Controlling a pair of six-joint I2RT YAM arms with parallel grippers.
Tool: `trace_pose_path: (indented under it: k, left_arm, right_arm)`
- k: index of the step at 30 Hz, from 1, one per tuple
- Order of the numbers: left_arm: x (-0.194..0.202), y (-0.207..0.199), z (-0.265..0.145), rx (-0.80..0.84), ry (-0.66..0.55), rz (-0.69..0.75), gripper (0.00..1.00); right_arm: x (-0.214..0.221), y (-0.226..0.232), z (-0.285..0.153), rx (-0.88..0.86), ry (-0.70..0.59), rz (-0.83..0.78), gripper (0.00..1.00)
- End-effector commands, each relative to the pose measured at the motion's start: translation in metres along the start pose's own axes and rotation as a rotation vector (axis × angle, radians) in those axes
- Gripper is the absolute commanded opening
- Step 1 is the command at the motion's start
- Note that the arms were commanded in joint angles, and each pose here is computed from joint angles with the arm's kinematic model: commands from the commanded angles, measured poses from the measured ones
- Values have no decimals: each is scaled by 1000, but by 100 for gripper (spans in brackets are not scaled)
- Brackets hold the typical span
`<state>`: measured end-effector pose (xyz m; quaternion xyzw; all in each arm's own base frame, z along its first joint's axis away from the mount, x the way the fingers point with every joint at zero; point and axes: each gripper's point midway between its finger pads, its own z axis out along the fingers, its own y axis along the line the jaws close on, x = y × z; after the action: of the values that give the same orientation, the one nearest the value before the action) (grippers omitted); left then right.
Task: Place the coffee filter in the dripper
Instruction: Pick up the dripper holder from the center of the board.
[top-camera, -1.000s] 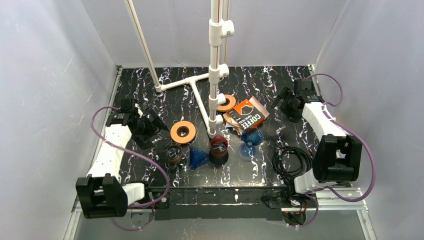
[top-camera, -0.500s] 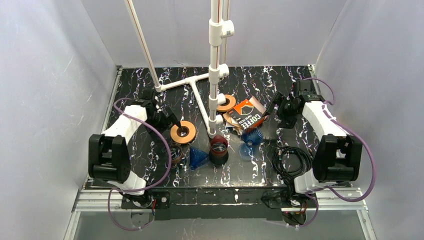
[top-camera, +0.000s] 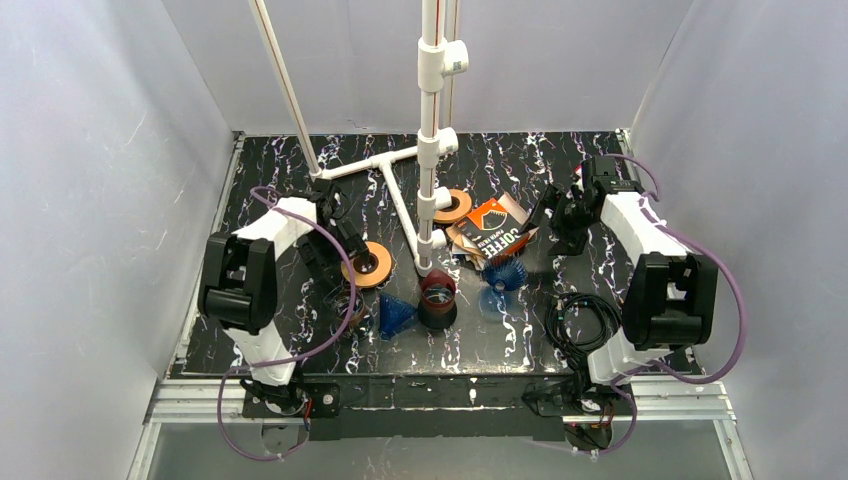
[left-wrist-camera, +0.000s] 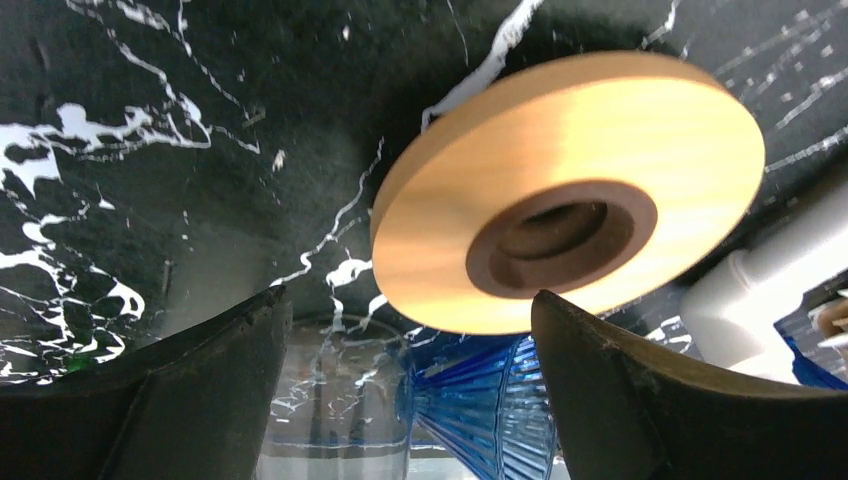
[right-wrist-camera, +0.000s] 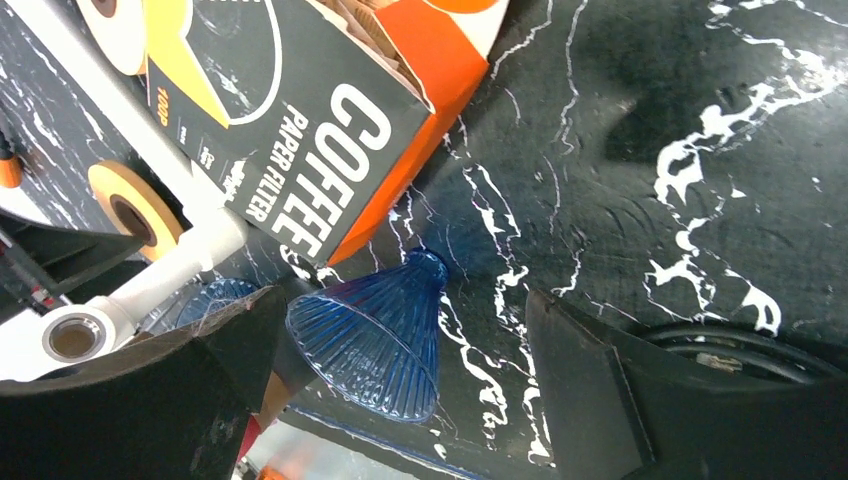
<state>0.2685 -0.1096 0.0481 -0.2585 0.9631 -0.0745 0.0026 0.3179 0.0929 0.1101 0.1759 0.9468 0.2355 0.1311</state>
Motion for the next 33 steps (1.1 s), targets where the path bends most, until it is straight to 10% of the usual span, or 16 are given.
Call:
trace_pose_path:
  k: [1,17,33]
  left_arm:
    - [-7,2,4,-64,-3,-11,87]
    - [-29,-11,10,-79,-50,22,53]
    - [-54,-43,-81,125,-309,161,29]
  right_arm:
    - [-12,30,-2,-101,-2,-56,98]
    - [-15,62,-1,-185,19,-130,98]
    - [-13,83,-12,-239,21,-148,98]
